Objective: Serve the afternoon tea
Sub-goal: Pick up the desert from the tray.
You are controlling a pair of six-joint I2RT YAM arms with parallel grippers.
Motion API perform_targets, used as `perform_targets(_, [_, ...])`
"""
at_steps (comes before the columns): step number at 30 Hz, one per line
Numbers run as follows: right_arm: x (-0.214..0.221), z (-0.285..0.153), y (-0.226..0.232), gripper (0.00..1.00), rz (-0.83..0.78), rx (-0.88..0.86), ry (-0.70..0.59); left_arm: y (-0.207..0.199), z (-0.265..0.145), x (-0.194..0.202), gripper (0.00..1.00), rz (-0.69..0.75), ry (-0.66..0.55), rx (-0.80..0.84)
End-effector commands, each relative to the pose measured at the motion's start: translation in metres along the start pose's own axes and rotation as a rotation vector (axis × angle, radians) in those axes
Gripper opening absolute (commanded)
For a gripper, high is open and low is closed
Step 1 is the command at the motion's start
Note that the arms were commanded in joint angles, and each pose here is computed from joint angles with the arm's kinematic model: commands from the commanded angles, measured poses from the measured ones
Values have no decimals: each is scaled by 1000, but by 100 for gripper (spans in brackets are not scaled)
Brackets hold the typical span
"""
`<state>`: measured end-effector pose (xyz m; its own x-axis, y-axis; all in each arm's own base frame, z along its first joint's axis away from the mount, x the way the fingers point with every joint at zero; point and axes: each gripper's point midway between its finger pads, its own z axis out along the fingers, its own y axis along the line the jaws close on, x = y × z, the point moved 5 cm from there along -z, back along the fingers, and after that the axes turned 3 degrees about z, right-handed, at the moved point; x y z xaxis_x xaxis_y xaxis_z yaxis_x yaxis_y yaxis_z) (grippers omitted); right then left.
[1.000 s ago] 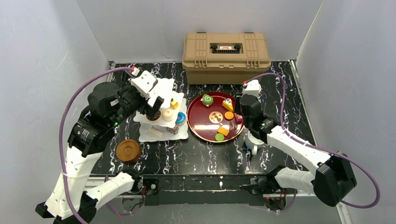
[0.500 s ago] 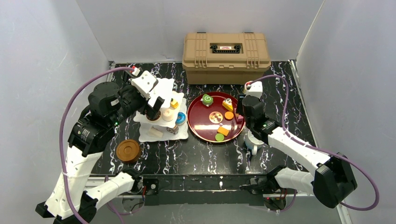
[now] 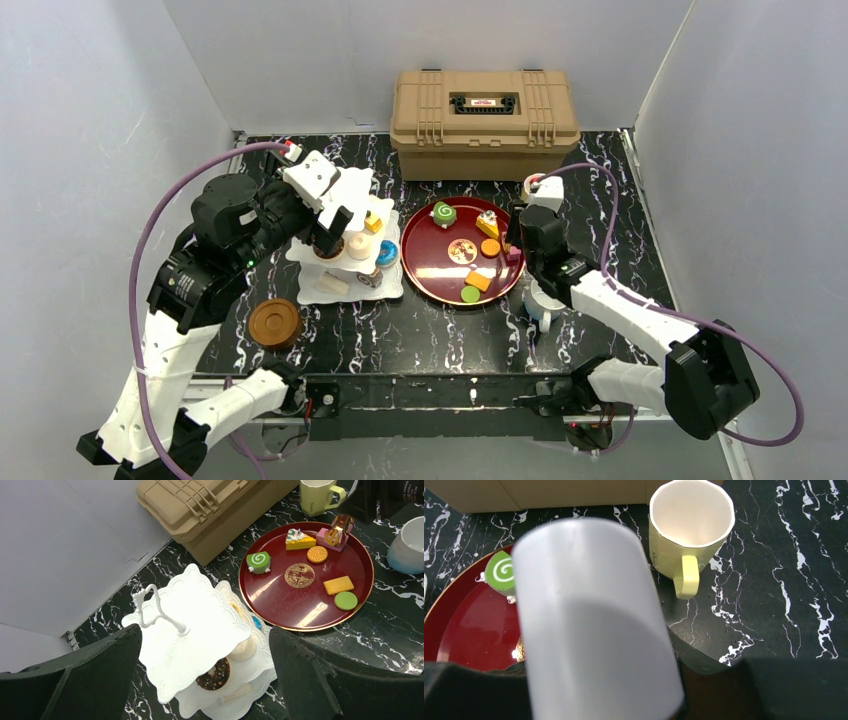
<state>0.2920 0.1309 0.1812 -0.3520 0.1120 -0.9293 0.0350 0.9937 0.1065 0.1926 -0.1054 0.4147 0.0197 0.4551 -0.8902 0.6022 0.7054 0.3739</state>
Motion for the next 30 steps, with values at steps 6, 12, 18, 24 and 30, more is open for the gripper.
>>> perform_targets(6, [-4, 7, 4, 52, 51, -11, -39, 0, -3, -3, 96, -5, -12, 5])
perform_targets(12, [-1, 12, 4, 35, 25, -8, -33, 0, -4, -3, 96, -1, -11, -1])
perform_targets(18, [-38, 0, 11, 17, 13, -57, -96, 4, -7, -6, 95, 14, -29, -21])
perform_targets(24, [-102, -28, 34, 12, 33, -213, -167, 8, -14, -16, 95, 32, -80, -44])
perform_targets(30, [-162, -56, 80, 11, 77, -481, -212, 14, -23, -19, 95, 55, -96, -82])
